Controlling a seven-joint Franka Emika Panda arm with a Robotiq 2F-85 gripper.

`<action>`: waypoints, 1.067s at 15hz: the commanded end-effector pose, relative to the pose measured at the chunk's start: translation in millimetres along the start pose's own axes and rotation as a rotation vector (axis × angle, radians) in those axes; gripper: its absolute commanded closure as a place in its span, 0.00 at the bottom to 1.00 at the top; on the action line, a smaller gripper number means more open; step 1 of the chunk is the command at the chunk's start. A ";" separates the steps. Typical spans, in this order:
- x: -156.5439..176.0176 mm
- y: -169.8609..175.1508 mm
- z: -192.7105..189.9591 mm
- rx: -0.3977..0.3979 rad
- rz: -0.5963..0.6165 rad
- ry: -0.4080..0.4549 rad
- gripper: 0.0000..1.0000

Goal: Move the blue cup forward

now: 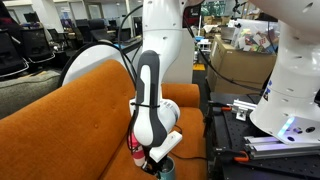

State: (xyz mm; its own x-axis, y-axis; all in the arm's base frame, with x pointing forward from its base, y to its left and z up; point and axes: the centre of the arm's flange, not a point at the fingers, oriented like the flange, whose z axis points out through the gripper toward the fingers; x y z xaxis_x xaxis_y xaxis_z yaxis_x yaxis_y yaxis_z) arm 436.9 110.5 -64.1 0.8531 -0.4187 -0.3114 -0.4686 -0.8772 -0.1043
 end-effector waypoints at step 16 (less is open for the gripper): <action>13.3 -109.6 -93.1 0.115 -0.148 0.178 0.97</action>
State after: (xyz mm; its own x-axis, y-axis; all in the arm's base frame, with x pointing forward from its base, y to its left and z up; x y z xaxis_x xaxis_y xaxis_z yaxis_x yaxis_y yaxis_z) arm 508.6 183.5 39.7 0.9203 -0.3778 -0.1014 -0.3908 -0.8985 -0.1999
